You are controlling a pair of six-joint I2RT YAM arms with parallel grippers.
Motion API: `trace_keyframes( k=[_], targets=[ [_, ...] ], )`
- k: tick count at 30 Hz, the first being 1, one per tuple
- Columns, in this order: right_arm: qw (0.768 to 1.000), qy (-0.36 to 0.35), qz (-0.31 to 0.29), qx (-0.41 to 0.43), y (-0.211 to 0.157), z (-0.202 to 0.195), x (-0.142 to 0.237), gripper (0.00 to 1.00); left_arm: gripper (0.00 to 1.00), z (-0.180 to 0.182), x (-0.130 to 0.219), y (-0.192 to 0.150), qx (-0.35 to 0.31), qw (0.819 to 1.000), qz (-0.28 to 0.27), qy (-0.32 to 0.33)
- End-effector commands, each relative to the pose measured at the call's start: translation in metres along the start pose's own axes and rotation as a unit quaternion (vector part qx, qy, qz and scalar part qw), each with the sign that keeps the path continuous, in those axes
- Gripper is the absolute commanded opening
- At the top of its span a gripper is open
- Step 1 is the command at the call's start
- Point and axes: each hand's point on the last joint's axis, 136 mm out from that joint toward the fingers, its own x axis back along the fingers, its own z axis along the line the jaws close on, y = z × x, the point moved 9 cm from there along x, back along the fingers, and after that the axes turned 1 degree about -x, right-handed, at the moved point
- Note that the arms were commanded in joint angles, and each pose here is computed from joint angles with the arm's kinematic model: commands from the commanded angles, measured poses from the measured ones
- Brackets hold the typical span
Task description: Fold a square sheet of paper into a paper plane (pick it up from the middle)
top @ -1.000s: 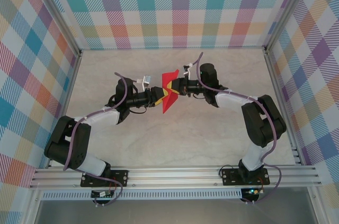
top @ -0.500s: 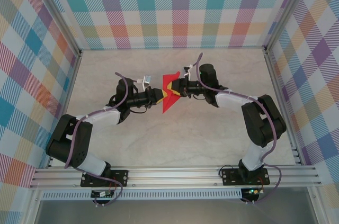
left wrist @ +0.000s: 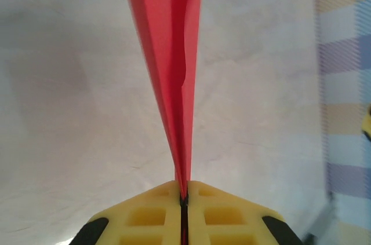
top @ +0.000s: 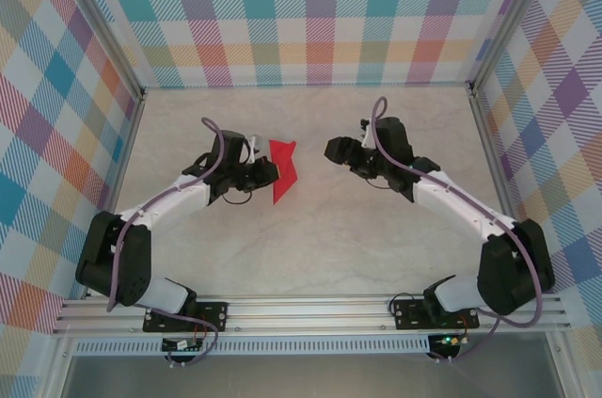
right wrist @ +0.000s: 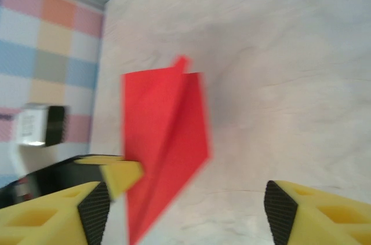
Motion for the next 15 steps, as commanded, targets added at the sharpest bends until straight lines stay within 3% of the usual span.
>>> trace_keyframes(
  k=[1,5,9,12,15],
  targets=[
    [0.991,-0.131,-0.022,-0.008,-0.014,-0.039,0.011,0.78,0.08,0.010,0.024,-0.010,-0.090,0.977,0.015,0.193],
    [0.986,-0.161,-0.029,-0.018,-0.021,-0.049,0.017,0.81,0.08,0.008,0.025,-0.010,-0.140,0.938,0.010,0.317],
    [0.983,-0.179,-0.031,-0.027,-0.024,-0.055,0.019,0.81,0.08,0.011,0.018,-0.008,-0.178,0.881,0.003,0.438],
    [0.982,-0.186,-0.031,-0.030,-0.025,-0.058,0.020,0.82,0.08,0.014,0.011,-0.006,-0.200,0.841,0.002,0.503],
    [0.980,-0.193,-0.037,-0.034,-0.026,-0.060,0.022,0.82,0.08,0.020,-0.002,-0.005,-0.212,0.818,0.008,0.535]
  ],
)
